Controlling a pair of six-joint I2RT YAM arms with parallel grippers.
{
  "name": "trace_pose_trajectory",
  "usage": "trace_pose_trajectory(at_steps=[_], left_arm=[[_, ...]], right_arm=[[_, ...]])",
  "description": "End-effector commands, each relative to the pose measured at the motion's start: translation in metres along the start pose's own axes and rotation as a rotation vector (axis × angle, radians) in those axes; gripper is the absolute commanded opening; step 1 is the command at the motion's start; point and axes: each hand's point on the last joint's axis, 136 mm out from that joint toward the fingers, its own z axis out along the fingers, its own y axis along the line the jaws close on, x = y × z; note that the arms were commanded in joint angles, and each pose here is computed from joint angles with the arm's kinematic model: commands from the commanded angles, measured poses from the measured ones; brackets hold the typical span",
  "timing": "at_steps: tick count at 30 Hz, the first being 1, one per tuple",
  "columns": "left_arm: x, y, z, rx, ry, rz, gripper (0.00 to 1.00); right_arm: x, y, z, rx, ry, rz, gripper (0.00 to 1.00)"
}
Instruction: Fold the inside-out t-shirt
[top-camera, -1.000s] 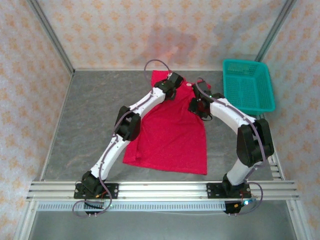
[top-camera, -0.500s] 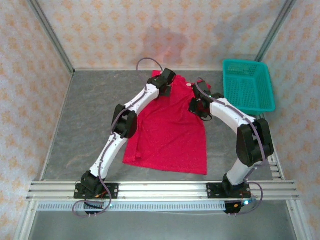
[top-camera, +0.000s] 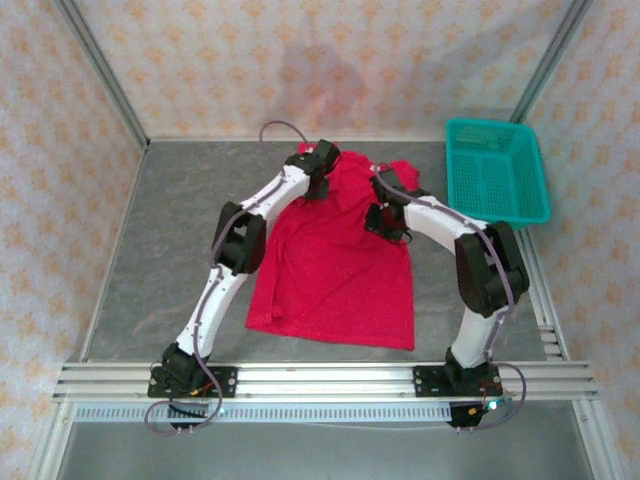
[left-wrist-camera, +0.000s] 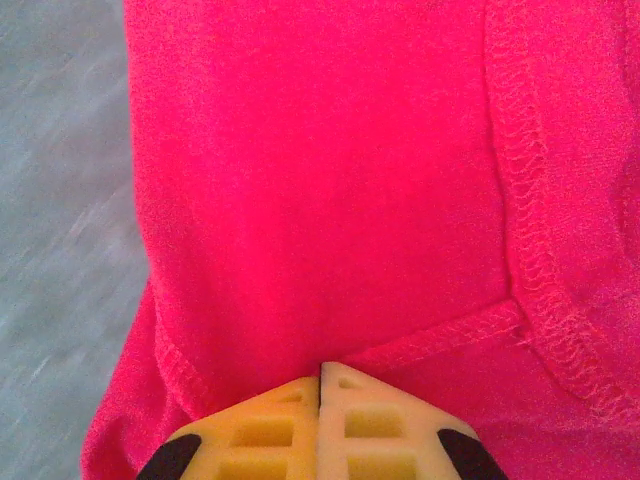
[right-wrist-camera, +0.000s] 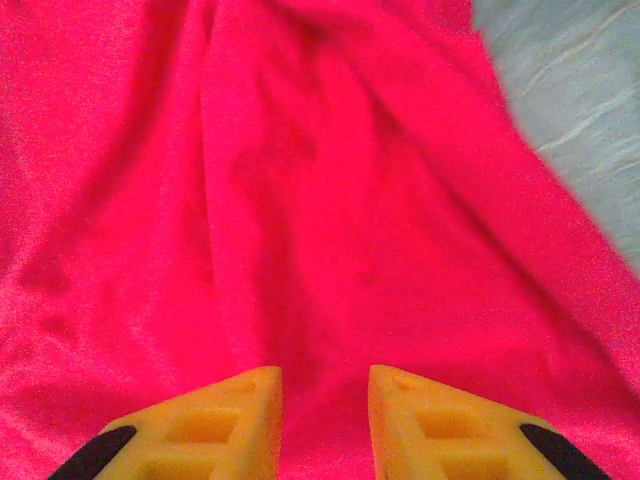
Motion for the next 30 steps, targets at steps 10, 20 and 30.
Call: trace_pose_trajectory(at_steps=[10, 20, 30], left_arm=[[0.096, 0.076, -0.033, -0.066, 0.16, -0.237, 0.0], [0.028, 0.047, -0.083, -0.002, 0.005, -0.105, 0.54], [0.019, 0.031, -0.037, -0.161, 0.027, 0.062, 0.52]], right_arm=[[0.074, -0.06, 0.04, 0.13, 0.171, 0.013, 0.28], [0.05, -0.032, 0.015, 0.043, 0.088, -0.007, 0.29], [0.046, -0.026, 0.012, 0.029, 0.086, -0.008, 0.29]])
